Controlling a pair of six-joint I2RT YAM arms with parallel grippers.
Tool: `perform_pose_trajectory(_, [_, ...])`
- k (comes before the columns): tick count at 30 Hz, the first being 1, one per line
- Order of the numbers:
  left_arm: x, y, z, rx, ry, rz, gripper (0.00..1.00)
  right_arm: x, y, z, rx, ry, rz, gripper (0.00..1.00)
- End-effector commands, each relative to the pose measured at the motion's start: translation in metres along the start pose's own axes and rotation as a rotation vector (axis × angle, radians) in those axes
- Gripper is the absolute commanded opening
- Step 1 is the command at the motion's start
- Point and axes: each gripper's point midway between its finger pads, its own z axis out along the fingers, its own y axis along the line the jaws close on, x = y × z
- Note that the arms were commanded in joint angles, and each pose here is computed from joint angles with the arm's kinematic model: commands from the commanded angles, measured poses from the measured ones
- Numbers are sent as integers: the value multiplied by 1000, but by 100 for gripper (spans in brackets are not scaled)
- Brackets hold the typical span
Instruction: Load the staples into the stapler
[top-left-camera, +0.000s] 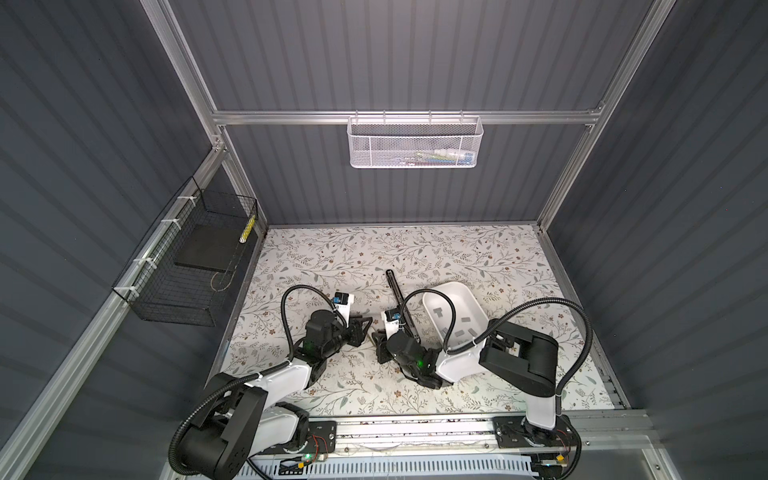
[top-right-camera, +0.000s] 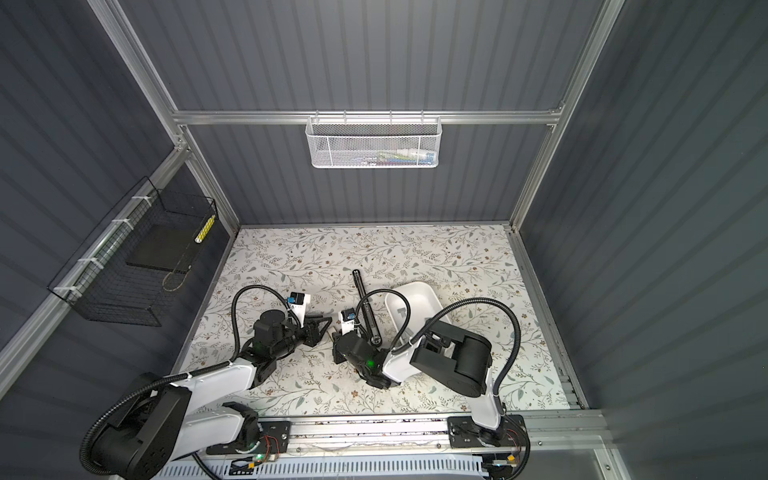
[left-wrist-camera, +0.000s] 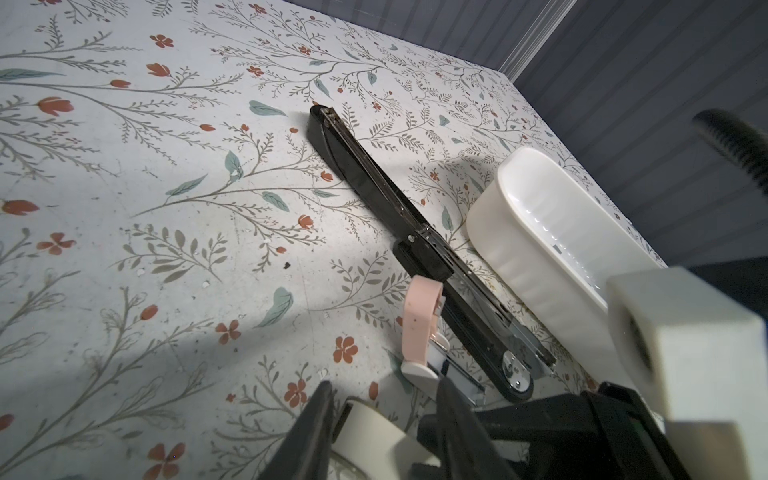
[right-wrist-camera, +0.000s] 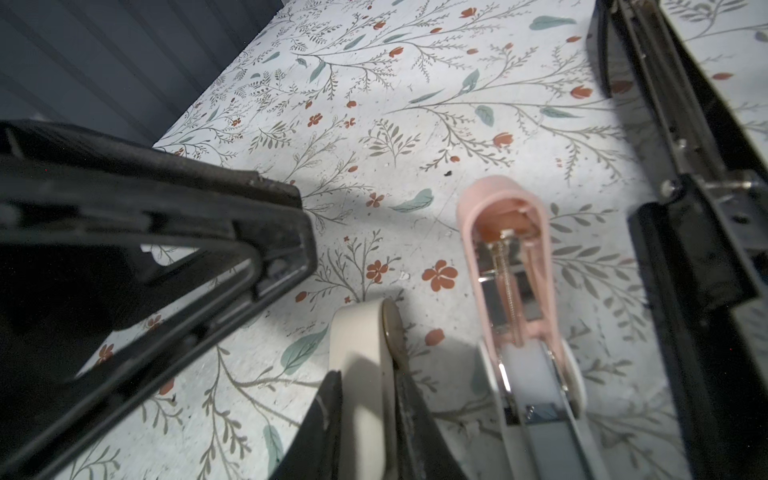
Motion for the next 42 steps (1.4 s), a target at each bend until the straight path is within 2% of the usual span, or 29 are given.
perform_pose_trajectory(1, [-7,-4,-1,8,-17,28,43,47,-28,-7,108,204,-130,27])
perform_pose_trajectory(8, [-10,-1,-6,-18,-36,29,45,7,-4,-14,69,157,-148,34])
perform_pose_trajectory(21, [-11,0,-8,-26,-44,27,47,0,-12,-47,57,151,-95,35])
perform_pose_trajectory(24, [-11,-2,-7,-21,-37,25,47,4,-16,-48,67,159,-86,34])
perform_pose_trajectory(32, [-13,-1,-11,-29,-50,26,48,23,-15,-31,79,224,-83,25])
perform_pose_trajectory(42, [-21,10,-22,-117,-96,9,50,36,-15,-11,112,283,-94,24])
